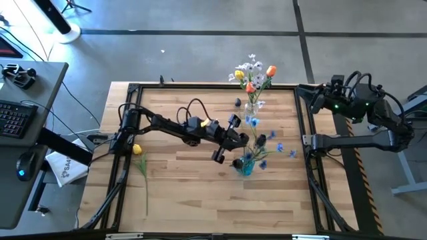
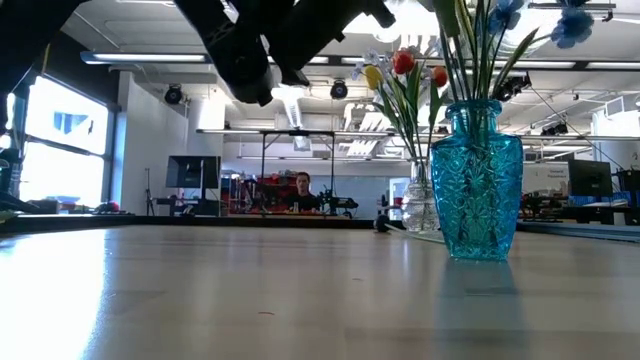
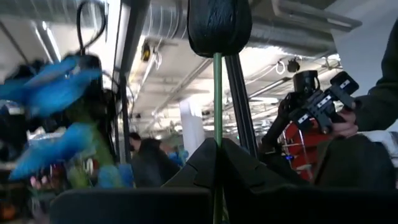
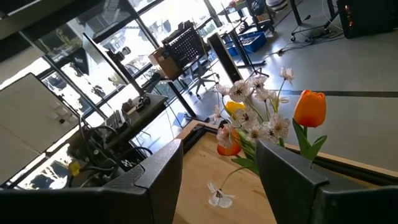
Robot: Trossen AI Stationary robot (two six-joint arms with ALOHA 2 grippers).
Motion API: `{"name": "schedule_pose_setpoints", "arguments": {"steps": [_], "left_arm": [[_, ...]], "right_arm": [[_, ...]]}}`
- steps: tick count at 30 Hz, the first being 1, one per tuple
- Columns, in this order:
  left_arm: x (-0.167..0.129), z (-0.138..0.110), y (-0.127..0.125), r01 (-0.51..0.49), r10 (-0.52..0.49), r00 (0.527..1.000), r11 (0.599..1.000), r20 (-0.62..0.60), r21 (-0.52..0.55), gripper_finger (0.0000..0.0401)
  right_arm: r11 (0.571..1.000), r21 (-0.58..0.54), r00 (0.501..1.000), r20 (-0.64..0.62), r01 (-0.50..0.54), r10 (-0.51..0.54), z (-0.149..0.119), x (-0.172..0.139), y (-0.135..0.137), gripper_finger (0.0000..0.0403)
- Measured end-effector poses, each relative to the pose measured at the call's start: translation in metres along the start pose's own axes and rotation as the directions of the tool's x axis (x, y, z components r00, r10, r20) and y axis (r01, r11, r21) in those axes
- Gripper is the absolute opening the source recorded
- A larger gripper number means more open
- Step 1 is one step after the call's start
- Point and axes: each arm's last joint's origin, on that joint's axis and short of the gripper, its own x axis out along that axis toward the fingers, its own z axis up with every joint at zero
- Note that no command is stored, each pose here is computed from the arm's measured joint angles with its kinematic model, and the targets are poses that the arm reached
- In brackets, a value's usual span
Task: Sort flowers into vase by color
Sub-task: Put the black flower into the blue vase
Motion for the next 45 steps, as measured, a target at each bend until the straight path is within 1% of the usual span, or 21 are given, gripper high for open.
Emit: {"name": "schedule_pose_setpoints", "arguments": {"steps": [3,5,6,8,9,12,14,17,21,23,26,30,34,36,40,42,45], "left_arm": [[-0.001,-0.004,0.003,-0.012,0.009,0.999,0.997,-0.039,-0.078,0.0008],[-0.002,-0.006,0.005,-0.003,-0.006,0.998,0.992,-0.068,-0.123,0.0015],[-0.003,-0.007,0.005,0.027,-0.039,0.996,0.99,-0.083,-0.136,0.0019],[-0.004,-0.008,0.005,0.097,-0.109,0.99,0.988,-0.093,-0.121,0.0026],[-0.004,-0.008,0.005,0.113,-0.125,0.988,0.986,-0.094,-0.121,0.0029],[-0.003,-0.004,0.007,0.101,-0.124,0.983,0.981,-0.132,-0.165,0.0029],[-0.002,-0.002,0.011,0.078,-0.12,0.972,0.975,-0.202,-0.207,0.0028],[-0.001,0.002,0.015,0.032,-0.109,0.937,0.973,-0.331,-0.23,0.0025],[-0.004,0.015,0.02,-0.012,-0.1,0.873,0.974,-0.478,-0.226,0.0024],[-0.006,0.024,0.022,-0.026,-0.097,0.843,0.975,-0.53,-0.221,0.0024],[-0.009,0.039,0.024,-0.041,-0.093,0.81,0.976,-0.579,-0.214,0.0024],[-0.01,0.055,0.026,-0.026,-0.086,0.795,0.984,-0.601,-0.175,0.0024],[-0.009,0.064,0.024,0.023,-0.087,0.795,0.993,-0.601,-0.113,0.0024],[-0.009,0.066,0.024,0.036,-0.086,0.799,0.995,-0.595,-0.095,0.0024],[-0.008,0.064,0.023,0.026,-0.088,0.797,0.993,-0.597,-0.111,0.0024],[-0.007,0.065,0.021,0.037,-0.084,0.8,0.995,-0.594,-0.092,0.0024],[-0.006,0.064,0.02,-0.04,-0.036,0.794,0.993,-0.606,-0.111,0.0026]], "right_arm": [[1.0,0.0,1.0,0.0,0.0,0.0,0.0,0.0,0.0,0.0199],[1.0,0.0,1.0,0.0,0.0,0.0,0.0,0.0,0.0,0.0199],[1.0,-0.001,1.0,0.0,0.0,0.0,0.0,0.0,0.0,0.0199],[1.0,-0.001,1.0,0.0,0.0,0.0,0.0,0.0,0.0,0.0199],[1.0,-0.001,1.0,0.0,0.0,0.0,0.0,0.0,0.0,0.0199],[1.0,-0.002,1.0,0.0,0.0,0.0,0.0,0.0,0.0,0.0199],[1.0,-0.003,1.0,-0.001,0.0,0.0,0.0,0.0,0.0,0.0199],[1.0,-0.005,1.0,-0.004,0.002,-0.002,0.0,0.0,0.0,0.0199],[1.0,-0.027,1.0,-0.01,0.007,-0.007,-0.001,0.0,-0.001,0.0199],[0.999,-0.043,1.0,-0.011,0.008,-0.008,-0.001,0.0,-0.001,0.0199],[0.998,-0.061,1.0,-0.012,0.008,-0.008,-0.001,0.0,-0.001,0.0199],[0.996,-0.086,1.0,-0.011,0.008,-0.009,-0.001,0.0,-0.001,0.0199],[0.994,-0.107,1.0,-0.011,0.008,-0.01,-0.001,0.0,-0.001,0.0199],[0.993,-0.12,1.0,-0.01,0.008,-0.01,-0.001,0.0,-0.001,0.0199],[0.992,-0.123,1.0,-0.011,0.008,-0.01,-0.001,0.0,-0.001,0.0199],[0.992,-0.123,1.0,-0.011,0.008,-0.01,-0.001,0.0,-0.001,0.0199],[0.992,-0.123,1.0,-0.011,0.008,-0.01,-0.001,0.0,-0.001,0.0199]]}}
